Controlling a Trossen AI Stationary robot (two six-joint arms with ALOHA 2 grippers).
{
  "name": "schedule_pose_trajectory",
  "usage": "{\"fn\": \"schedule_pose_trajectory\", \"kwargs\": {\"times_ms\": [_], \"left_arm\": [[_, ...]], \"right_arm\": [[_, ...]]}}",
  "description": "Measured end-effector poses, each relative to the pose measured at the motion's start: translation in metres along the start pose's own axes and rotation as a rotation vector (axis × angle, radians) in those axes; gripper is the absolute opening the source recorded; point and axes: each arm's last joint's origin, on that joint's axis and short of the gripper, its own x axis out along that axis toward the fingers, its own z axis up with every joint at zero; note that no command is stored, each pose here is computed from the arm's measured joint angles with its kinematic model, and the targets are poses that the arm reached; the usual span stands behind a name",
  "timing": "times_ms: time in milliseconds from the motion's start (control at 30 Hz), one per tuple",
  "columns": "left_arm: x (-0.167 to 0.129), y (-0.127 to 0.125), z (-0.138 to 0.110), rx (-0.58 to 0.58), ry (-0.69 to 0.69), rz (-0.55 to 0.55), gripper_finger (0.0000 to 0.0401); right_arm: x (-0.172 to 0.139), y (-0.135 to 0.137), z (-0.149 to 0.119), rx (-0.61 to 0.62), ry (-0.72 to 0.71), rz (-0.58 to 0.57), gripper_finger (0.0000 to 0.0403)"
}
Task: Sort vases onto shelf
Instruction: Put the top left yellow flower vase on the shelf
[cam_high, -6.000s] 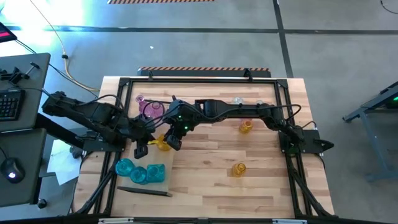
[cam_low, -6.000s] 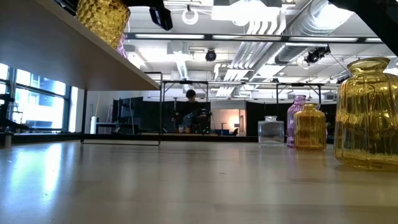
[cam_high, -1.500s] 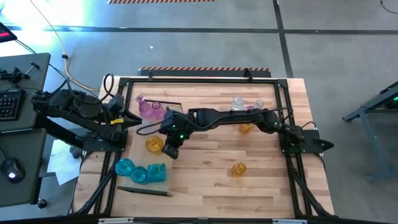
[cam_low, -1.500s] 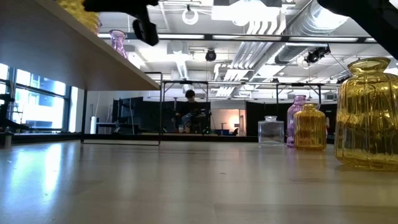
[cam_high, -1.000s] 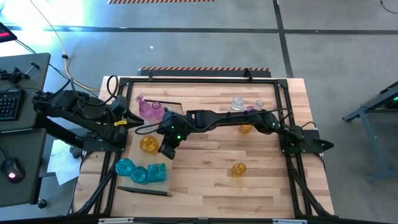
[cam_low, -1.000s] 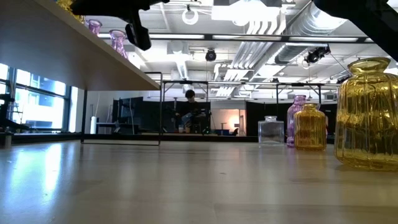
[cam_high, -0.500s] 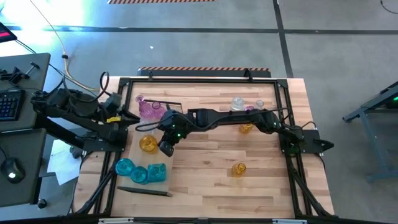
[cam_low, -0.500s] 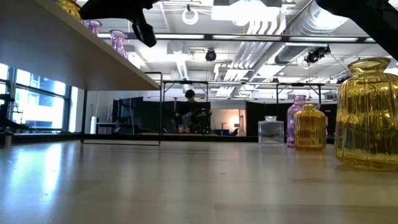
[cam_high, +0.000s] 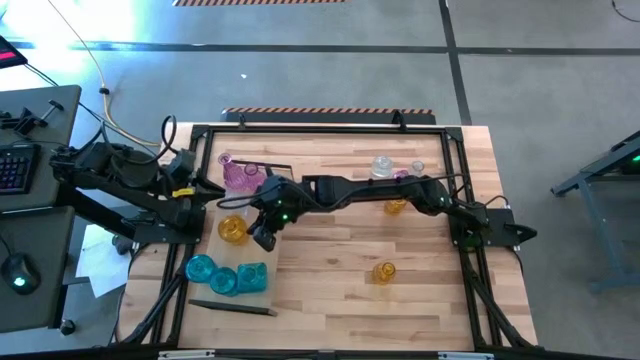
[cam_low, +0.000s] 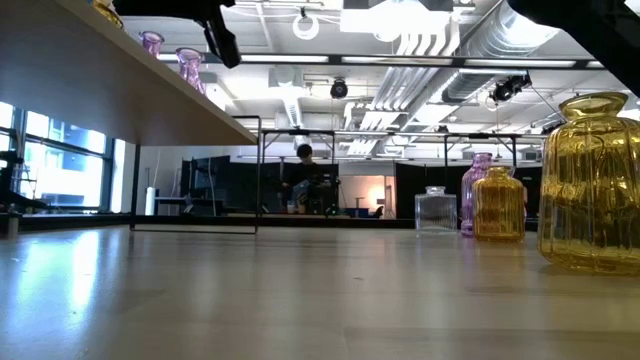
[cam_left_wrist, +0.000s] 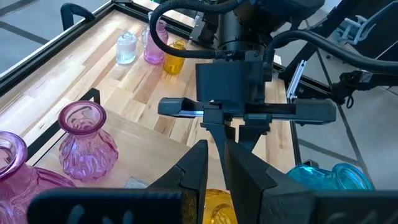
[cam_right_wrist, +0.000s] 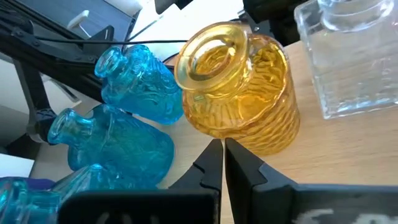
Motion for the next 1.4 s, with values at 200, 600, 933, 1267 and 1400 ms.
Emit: {"fn": "schedule_pose_trajectory", "kwargs": {"times_ms": [200, 600, 933, 1267, 1400], "left_arm": [[0.000, 0.000, 0.000, -0.002, 0.001, -0.003, 0.0048], [0.000, -0.001, 0.000, -0.003, 0.020, -0.033, 0.0048], [0.039, -0.020, 0.000, 0.129, 0.198, -0.111, 0.0048], [0.069, -0.035, 0.024, 0.261, 0.256, -0.092, 0.0048], [0.082, -0.037, 0.026, 0.321, 0.367, -0.061, 0.0048]], "right_arm": [[0.000, 0.000, 0.000, 0.001, 0.003, -0.002, 0.0000], [-0.007, -0.014, 0.003, 0.087, 0.020, -0.081, 0.0000], [-0.091, 0.009, 0.032, 0.046, -0.112, -0.294, 0.0000], [-0.170, 0.039, 0.049, -0.026, -0.269, -0.376, 0.0000], [-0.175, 0.040, 0.047, -0.027, -0.254, -0.405, 0.0000]]}}
